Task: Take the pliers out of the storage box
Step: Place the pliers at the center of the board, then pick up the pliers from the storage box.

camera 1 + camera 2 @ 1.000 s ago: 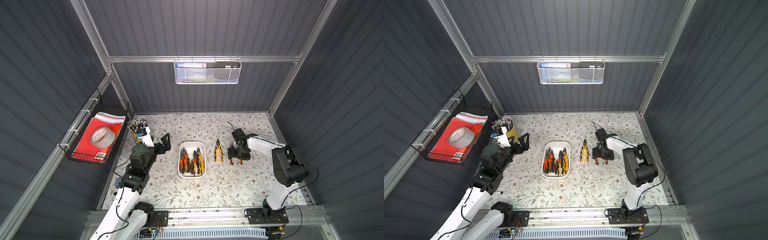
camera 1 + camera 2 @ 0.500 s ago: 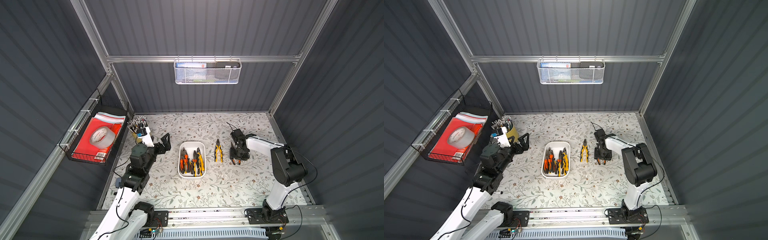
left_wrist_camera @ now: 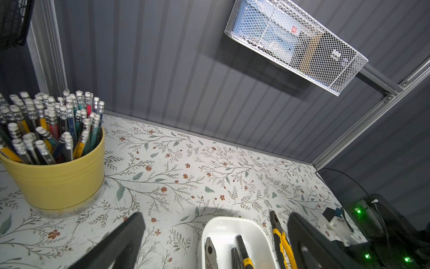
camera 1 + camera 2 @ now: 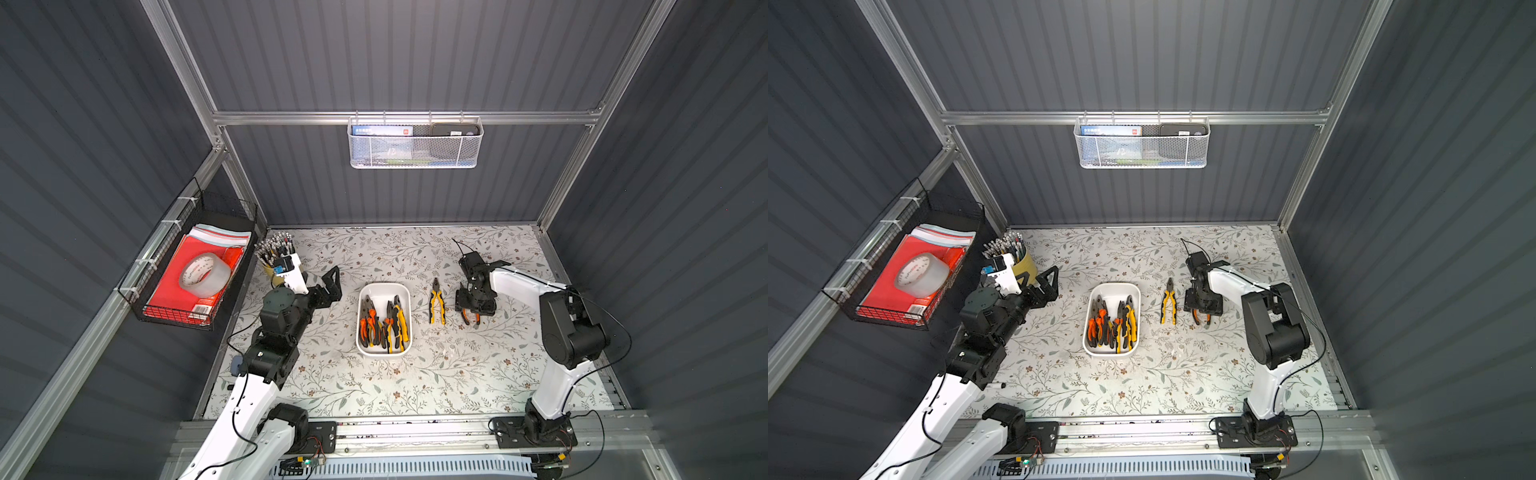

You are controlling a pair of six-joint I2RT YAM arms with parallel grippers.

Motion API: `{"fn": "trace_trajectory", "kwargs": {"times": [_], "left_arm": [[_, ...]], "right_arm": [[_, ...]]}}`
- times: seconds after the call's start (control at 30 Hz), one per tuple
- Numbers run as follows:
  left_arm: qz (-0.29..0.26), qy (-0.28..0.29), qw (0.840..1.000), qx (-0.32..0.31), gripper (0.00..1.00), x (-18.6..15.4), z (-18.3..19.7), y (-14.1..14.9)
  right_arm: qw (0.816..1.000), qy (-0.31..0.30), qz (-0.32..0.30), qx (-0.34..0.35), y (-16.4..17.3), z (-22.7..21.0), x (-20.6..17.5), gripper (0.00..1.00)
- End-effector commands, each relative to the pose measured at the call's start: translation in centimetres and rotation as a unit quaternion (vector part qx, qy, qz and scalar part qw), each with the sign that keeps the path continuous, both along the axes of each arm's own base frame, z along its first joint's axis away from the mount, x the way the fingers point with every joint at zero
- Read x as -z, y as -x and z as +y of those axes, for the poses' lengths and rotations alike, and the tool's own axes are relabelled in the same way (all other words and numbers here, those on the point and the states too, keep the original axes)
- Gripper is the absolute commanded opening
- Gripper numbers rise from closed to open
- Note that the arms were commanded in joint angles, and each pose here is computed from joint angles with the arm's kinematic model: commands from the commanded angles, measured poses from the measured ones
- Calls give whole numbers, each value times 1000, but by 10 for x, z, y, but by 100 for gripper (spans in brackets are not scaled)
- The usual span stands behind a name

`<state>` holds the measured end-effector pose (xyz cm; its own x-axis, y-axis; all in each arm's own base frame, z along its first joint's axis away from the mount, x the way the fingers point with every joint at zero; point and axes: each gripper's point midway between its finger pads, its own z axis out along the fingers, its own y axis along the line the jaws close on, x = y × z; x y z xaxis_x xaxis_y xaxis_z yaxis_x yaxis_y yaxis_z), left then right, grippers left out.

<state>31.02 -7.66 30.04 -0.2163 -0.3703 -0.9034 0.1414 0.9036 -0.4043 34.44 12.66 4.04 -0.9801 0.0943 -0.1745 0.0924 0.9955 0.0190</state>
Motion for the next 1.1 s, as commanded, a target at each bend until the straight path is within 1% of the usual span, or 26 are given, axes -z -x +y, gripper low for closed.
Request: {"fn": "trace_trajectory", "kwargs": {"times": [0.0, 0.1, 0.2, 0.27, 0.3, 0.37, 0.4, 0.43, 0.53, 0.67, 0.83, 1.07], "left_arm": [[-8, 3, 1000, 1, 99, -2, -1, -1], [-6, 2, 1000, 0, 99, -1, -1, -3], [-4, 2, 1000, -1, 99, 0, -1, -4], [-4, 2, 1000, -1, 99, 1, -1, -4], [-3, 2, 1000, -2, 99, 1, -1, -4], [-4, 2, 1000, -3, 99, 0, 0, -4], [-4, 3, 1000, -3, 99, 0, 0, -4], [-5, 3, 1000, -4, 99, -1, 0, -4], [-5, 3, 1000, -4, 99, 0, 0, -4], [-7, 4, 1000, -4, 99, -2, 0, -3], [-9, 5, 1000, -3, 99, -3, 0, -3], [-9, 5, 1000, 0, 99, -3, -1, -2]], "right_arm": [[999, 3, -36, 9, -3, -1, -47, 78], [997, -24, -67, 13, -7, 6, -81, 77], [989, -112, -98, -6, -7, 39, -114, 72], [976, -183, -115, -27, -4, 72, -135, 69], [970, -209, -118, -36, -1, 87, -142, 69], [960, -247, -115, -59, 8, 120, -151, 67], [958, -253, -113, -68, 12, 132, -152, 67], [953, -274, -99, -86, 21, 152, -153, 67], [946, -297, -72, -110, 37, 188, -145, 66], [948, -291, -48, -118, 53, 215, -123, 62], [959, -255, -20, -120, 61, 227, -92, 58], [964, -232, 7, -129, 62, 236, -62, 55]]}}
